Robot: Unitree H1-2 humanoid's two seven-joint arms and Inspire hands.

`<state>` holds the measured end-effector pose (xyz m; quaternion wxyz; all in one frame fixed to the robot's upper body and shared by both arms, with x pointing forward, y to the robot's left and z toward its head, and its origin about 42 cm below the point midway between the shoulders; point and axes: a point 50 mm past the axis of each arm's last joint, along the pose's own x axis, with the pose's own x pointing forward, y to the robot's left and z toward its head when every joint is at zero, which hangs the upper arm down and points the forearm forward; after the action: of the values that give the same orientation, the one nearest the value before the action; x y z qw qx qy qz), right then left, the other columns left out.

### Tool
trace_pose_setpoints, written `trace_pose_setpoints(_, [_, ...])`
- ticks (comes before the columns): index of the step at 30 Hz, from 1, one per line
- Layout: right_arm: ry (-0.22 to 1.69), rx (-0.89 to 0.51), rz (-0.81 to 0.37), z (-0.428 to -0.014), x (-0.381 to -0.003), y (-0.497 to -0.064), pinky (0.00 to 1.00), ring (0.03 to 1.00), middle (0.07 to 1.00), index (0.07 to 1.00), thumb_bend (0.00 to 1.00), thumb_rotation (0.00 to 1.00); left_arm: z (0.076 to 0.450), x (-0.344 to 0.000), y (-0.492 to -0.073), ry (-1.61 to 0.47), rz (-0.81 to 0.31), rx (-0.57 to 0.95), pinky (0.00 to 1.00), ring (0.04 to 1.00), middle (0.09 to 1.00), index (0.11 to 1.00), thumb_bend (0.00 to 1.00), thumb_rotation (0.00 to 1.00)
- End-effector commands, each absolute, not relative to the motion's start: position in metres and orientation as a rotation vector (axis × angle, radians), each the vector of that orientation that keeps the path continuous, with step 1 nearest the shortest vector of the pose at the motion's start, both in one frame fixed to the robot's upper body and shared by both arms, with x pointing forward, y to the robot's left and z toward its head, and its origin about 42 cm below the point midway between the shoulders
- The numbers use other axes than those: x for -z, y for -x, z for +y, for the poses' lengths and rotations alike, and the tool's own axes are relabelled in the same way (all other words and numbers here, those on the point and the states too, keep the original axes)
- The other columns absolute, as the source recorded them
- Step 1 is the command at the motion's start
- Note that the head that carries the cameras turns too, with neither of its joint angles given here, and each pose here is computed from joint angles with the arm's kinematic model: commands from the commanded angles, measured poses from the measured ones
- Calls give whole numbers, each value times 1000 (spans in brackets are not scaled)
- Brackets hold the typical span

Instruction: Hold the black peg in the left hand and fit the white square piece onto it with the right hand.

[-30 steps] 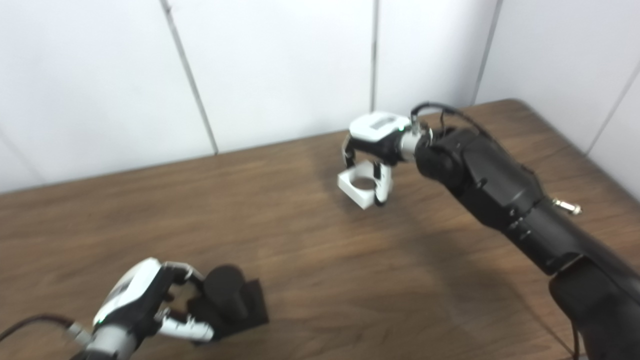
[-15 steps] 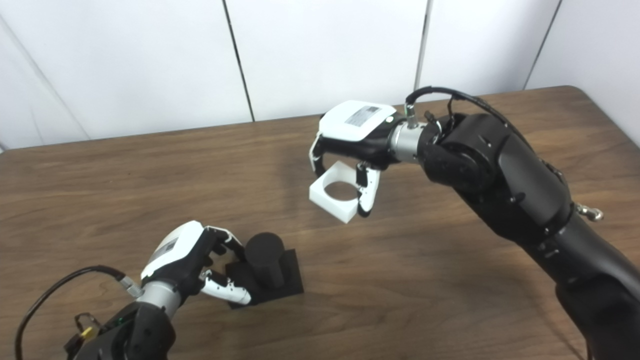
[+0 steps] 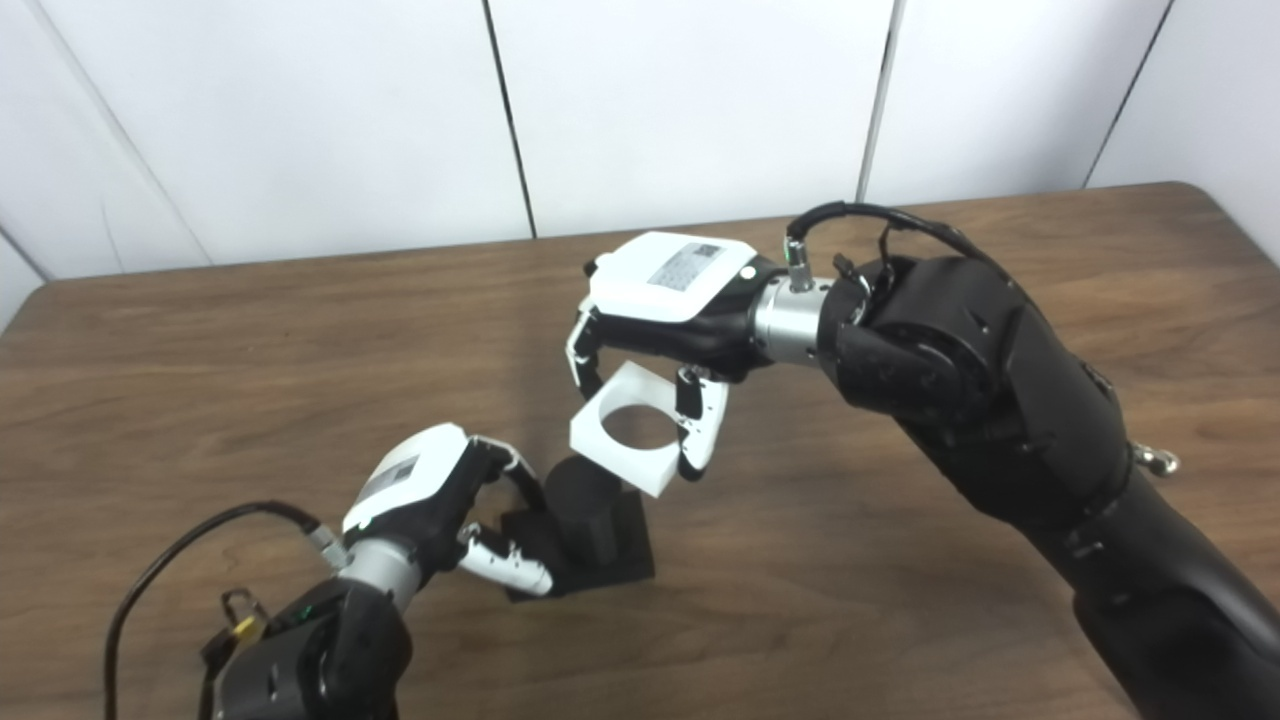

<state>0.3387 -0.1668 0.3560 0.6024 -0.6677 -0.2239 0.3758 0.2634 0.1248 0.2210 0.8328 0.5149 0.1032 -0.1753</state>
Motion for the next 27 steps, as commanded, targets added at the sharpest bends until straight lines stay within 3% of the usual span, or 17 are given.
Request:
trace_pose_setpoints(1, [1539, -814, -619, -163, -375, -337, 1000, 855, 722, 479, 527, 143, 123, -204, -263, -1139, 282, 422, 708, 818, 796, 494, 519, 58])
trace_pose_setpoints(14, [1507, -873, -647, -153, -366, -326, 1000, 861, 734, 480, 527, 141, 116, -207, -264, -1145, 275, 428, 709, 813, 785, 491, 521, 56])
trace_pose_setpoints(27, [1460, -935, -593, -155, -329, -317, 1000, 869, 732, 480, 526, 139, 116, -211, -263, -1122, 288, 434, 706, 809, 795, 494, 520, 58])
